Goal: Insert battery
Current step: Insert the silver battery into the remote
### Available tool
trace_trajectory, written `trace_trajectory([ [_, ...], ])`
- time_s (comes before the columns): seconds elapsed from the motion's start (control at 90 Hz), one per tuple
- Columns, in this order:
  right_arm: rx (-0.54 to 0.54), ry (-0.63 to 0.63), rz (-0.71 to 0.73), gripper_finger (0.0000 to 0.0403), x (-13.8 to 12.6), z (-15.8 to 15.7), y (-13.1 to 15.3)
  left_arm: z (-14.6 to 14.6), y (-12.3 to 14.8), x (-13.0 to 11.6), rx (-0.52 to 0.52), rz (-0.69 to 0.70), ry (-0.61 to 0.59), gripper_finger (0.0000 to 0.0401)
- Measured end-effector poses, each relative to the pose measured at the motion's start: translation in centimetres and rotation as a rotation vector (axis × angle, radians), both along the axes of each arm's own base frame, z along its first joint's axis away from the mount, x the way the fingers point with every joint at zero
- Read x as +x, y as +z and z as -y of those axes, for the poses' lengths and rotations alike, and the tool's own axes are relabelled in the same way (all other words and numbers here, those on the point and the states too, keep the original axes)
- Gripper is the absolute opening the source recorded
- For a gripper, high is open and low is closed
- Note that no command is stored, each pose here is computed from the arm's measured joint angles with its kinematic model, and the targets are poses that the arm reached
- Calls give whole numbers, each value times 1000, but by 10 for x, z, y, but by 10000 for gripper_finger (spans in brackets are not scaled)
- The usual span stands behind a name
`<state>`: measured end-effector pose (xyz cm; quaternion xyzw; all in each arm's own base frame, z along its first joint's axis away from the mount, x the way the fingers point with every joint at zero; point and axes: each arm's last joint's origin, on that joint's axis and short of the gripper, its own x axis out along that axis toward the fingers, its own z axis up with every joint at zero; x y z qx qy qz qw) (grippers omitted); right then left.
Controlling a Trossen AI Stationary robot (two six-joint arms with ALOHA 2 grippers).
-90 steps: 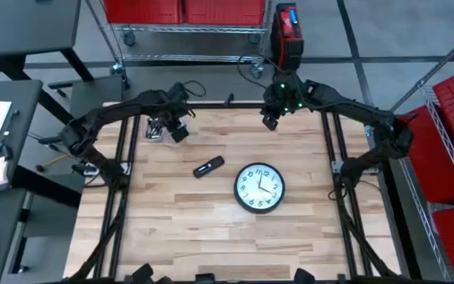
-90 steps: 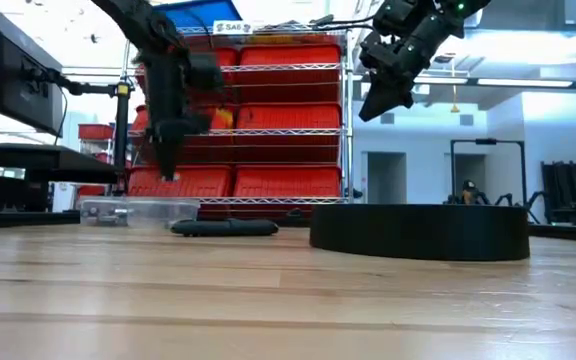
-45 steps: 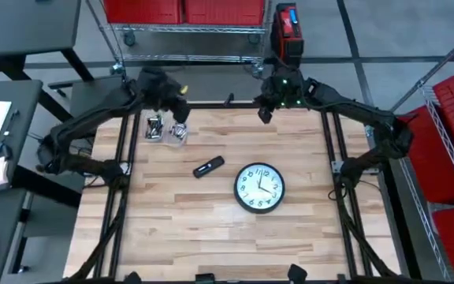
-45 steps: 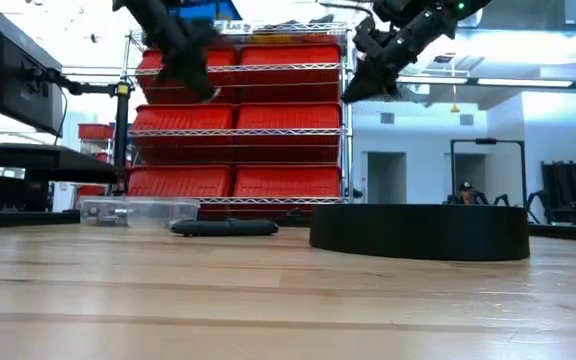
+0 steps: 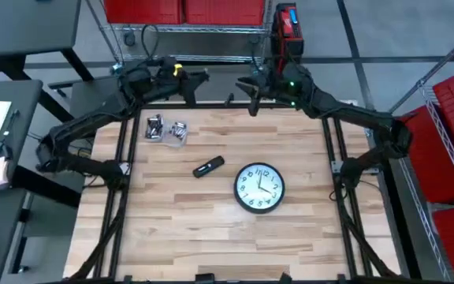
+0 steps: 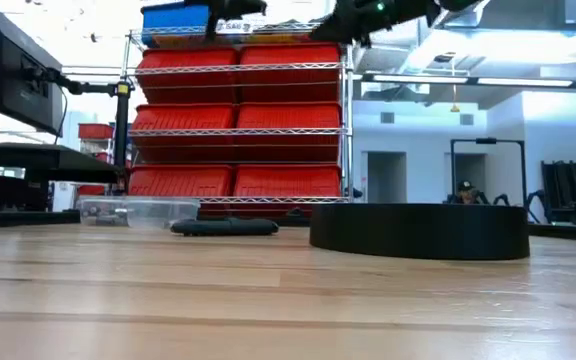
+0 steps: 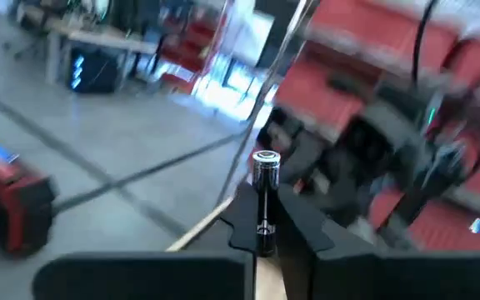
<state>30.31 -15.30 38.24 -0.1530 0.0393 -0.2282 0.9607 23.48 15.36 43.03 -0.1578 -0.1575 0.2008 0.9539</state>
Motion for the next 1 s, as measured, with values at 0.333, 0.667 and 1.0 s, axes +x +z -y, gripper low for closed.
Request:
trace_trajectory([
  [0.333, -285, -192, 115, 156, 8, -28, 24, -4, -2, 27, -83, 249, -88, 2],
  [0.667, -360, -182, 76, 156, 13, -42, 25, -10, -18, 53, -233, 394, -188, 2],
  [1.0, -354, -184, 40, 145, 13, -40, 22, -7, -17, 82, -261, 425, -244, 2],
])
